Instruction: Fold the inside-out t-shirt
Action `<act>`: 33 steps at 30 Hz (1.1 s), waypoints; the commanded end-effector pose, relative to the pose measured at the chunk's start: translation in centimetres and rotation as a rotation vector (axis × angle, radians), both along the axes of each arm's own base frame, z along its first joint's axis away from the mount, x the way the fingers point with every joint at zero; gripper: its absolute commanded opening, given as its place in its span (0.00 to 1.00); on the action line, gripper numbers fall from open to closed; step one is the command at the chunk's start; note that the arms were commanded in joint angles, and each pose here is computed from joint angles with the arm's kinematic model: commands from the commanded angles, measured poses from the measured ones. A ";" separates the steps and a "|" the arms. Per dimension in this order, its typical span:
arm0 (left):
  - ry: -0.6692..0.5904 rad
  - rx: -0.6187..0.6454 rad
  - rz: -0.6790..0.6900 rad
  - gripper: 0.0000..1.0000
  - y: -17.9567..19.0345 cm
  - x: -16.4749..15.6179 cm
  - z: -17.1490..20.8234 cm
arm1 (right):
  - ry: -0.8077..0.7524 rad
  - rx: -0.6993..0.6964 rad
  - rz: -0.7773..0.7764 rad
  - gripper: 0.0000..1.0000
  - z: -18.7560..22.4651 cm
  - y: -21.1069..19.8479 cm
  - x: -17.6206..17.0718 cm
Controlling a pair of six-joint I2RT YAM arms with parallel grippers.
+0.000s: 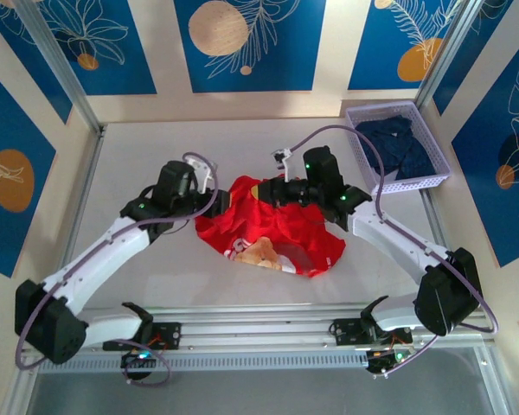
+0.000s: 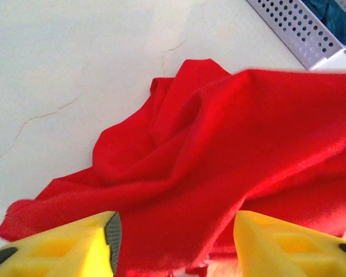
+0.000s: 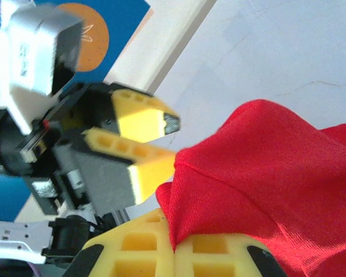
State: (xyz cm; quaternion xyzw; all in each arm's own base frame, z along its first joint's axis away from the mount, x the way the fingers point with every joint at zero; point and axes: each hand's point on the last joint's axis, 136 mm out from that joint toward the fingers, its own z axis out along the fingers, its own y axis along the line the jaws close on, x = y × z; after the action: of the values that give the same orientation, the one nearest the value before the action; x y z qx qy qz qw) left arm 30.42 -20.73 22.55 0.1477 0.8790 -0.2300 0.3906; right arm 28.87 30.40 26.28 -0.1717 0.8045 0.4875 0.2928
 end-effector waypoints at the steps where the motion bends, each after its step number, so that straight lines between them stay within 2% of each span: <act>1: -0.102 -0.074 0.003 0.58 0.4 -1.6 2.7 | 0.039 0.090 0.010 0.00 2.5 0.7 0.3; 4: -0.132 -0.155 -0.133 0.59 -2.1 -4.2 3.3 | 0.057 0.107 0.023 0.00 2.8 1.0 0.5; 6: -0.121 -0.169 -0.204 0.56 -3.7 -5.0 2.8 | 0.057 0.113 0.025 0.00 3.1 1.0 0.5; 14: -0.112 -0.171 -0.309 0.47 -8.1 -2.8 1.9 | 0.076 0.144 0.034 0.00 3.9 1.0 0.5; 15: -0.111 -0.165 -0.308 0.44 -8.4 -2.4 1.7 | 0.079 0.150 0.036 0.00 4.1 0.9 0.5; 21: -0.102 -0.161 -0.251 0.07 -8.4 -1.1 -1.4 | 0.091 0.214 -0.002 0.00 6.1 -0.7 1.4; 23: -0.088 -0.144 -0.241 0.01 -8.1 -1.2 -2.9 | 0.098 0.251 0.002 0.00 7.2 -1.2 1.7; 28: -0.055 -0.066 -0.211 0.00 -6.4 -1.9 -6.4 | 0.087 0.274 0.004 0.00 9.3 -2.5 2.1; 33: -0.047 -0.023 -0.189 0.07 -4.5 -3.2 -8.2 | 0.074 0.239 0.001 0.00 9.7 -3.5 2.4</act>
State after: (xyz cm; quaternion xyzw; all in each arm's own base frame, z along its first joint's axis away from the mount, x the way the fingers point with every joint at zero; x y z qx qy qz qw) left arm 28.67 -27.69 19.63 0.2344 0.8018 -0.3275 0.4416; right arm 31.27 27.76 29.83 -0.0703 0.7923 0.5650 0.2193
